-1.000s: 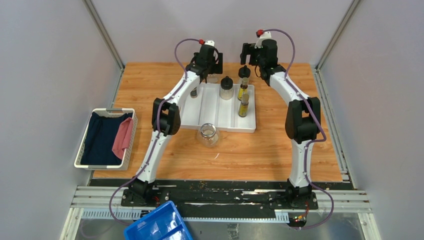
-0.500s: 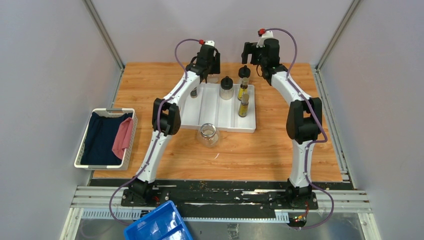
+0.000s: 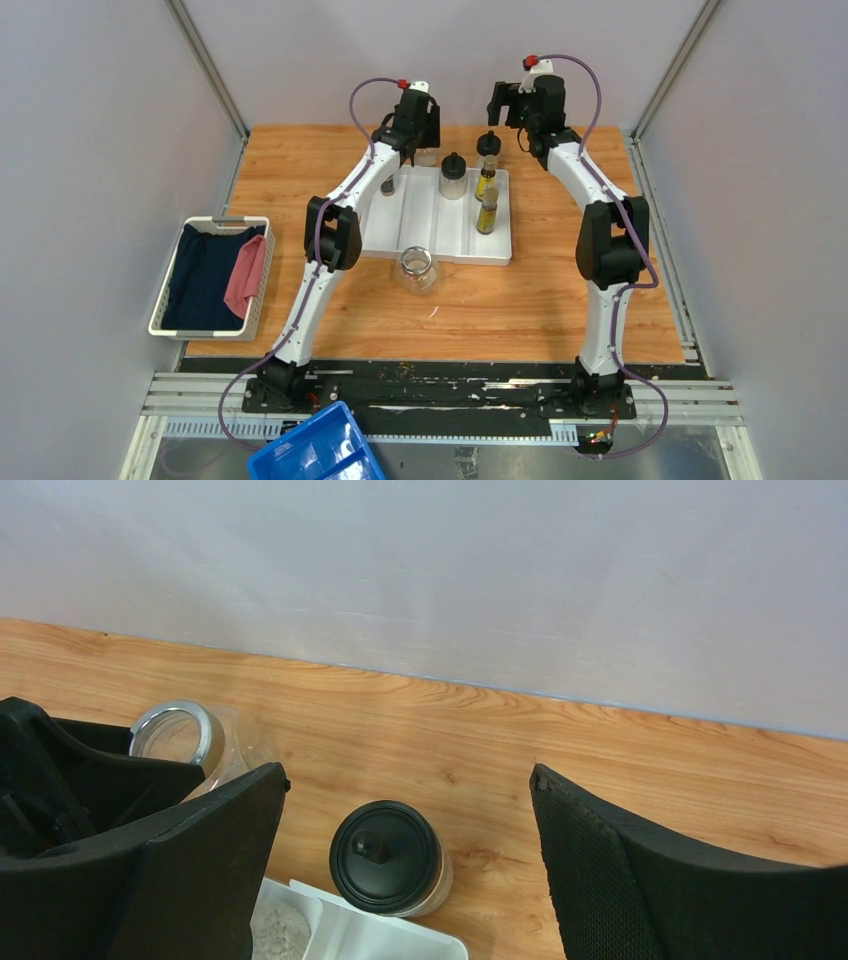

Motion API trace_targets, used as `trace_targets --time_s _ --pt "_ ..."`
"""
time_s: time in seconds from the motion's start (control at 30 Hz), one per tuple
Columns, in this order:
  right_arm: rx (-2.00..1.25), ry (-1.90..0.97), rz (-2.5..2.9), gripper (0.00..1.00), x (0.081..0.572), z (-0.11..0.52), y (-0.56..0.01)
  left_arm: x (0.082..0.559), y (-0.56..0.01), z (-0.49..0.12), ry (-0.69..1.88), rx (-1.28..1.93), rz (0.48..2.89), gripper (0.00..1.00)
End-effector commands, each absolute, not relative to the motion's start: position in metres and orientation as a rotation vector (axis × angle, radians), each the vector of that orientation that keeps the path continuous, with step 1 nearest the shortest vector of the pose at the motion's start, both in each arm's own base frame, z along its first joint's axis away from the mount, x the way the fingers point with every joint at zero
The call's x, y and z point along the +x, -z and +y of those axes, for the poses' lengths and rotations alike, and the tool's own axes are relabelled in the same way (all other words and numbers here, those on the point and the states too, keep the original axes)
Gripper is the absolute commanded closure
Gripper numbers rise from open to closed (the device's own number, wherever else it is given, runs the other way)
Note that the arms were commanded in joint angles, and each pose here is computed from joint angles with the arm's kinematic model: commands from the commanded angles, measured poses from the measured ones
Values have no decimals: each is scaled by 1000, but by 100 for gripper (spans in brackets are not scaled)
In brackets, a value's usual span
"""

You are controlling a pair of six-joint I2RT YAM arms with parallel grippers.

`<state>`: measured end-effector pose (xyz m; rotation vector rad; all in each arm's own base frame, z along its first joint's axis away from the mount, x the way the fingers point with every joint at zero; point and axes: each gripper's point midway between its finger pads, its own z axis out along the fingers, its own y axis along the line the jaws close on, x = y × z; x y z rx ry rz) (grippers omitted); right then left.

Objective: Organize the condiment bottles
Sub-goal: Pick up the bottle from the corner of the board.

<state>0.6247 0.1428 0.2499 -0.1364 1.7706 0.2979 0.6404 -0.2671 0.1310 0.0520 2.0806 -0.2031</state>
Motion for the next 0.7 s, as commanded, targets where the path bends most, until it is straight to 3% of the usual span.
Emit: trace_targets --time_s 0.0,0.13,0.67 --pt "-126 -313 1752 5 617 135 -266 644 -133 -264 194 24 2061 84" --pt "-123 -314 1750 5 618 135 -265 644 -134 -265 202 28 2058 99" --pt "-117 -308 1732 5 614 133 -270 640 -154 -270 206 48 2020 100"
